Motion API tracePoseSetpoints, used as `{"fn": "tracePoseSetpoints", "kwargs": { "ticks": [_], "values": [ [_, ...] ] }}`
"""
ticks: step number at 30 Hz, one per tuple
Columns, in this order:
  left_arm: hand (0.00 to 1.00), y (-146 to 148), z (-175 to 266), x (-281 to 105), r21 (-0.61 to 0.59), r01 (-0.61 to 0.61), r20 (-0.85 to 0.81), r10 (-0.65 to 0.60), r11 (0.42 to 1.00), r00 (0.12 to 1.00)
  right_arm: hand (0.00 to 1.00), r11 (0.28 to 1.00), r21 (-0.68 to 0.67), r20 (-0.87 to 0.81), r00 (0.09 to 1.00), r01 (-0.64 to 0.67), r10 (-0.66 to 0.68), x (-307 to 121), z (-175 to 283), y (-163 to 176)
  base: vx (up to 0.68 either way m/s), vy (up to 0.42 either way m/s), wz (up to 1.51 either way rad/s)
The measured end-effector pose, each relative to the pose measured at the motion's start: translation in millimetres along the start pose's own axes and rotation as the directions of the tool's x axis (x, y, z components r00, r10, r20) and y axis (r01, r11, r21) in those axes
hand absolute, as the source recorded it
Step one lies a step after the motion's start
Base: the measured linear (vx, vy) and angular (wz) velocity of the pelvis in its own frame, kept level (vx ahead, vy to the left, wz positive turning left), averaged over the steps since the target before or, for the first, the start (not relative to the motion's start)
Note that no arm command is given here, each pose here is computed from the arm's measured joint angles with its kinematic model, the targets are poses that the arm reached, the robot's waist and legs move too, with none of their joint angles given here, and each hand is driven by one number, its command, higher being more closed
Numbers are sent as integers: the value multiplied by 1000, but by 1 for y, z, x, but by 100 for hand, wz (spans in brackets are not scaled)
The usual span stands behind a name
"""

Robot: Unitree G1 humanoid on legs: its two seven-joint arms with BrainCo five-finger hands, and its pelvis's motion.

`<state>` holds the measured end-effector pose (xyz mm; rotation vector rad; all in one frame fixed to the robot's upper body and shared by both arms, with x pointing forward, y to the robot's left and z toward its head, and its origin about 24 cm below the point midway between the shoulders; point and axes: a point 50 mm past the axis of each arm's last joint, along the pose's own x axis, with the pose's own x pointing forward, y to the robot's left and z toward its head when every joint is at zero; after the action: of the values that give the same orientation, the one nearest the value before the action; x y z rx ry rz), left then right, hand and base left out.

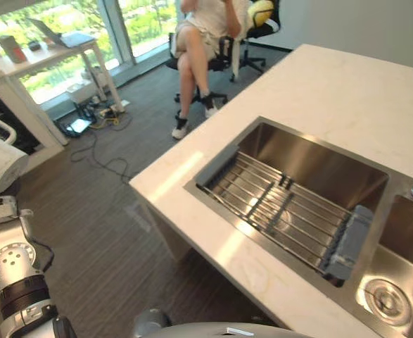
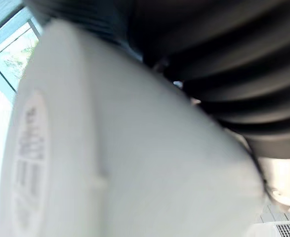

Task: Walk over to the sink, pick up the cup, carry it to the dishwasher, place the cup inside the dishwasher, then close the dishwasher door

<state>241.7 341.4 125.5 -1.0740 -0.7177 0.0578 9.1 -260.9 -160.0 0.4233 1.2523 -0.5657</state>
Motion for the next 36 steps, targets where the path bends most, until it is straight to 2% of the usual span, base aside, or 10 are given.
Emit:
{"fn": "tracePoseSetpoints", "kwargs": {
  "ticks": [5,7,11,16,22,25,29,31,33,36],
  "values": [
    [100,-3,-18,-15,36,-16,-131,21,999,991,0,999,18,15,999,-34,34,-2,-15,2,-60,103,141],
    [100,-15,-37,-22,28,29,-197,-23,999,980,0,999,-8,8,999,-32,32,-3,-20,-1,35,153,157],
    [100,-37,-70,-31,12,95,-310,-87,995,947,0,994,-73,63,994,-81,85,-2,-5,13,-27,146,127],
    [100,-53,-104,-62,-13,36,-385,-38,999,922,0,993,-102,131,989,-63,76,1,18,34,-115,114,113],
    [100,-64,-153,-71,-76,35,-508,-69,997,858,0,996,69,39,998,-61,58,2,-10,32,10,25,167],
    [100,-65,-154,-62,-47,67,-504,-81,997,860,0,995,61,-52,996,-74,78,2,-35,44,189,-130,130],
    [100,-76,-141,-59,20,117,-472,-94,993,877,0,987,-146,-66,996,-70,60,2,-31,38,20,-169,61],
    [100,-70,-134,-67,71,77,-464,-36,994,885,0,972,-230,-21,999,-46,42,3,-6,26,93,-137,2],
    [100,-66,-129,-69,104,65,-454,-11,992,891,0,971,-232,5,999,-51,54,5,10,34,64,-107,-27],
    [100,-60,-124,-67,110,64,-424,-11,992,906,0,981,-193,-64,998,-23,11,7,2,41,5,-20,-4]
  ]
}}
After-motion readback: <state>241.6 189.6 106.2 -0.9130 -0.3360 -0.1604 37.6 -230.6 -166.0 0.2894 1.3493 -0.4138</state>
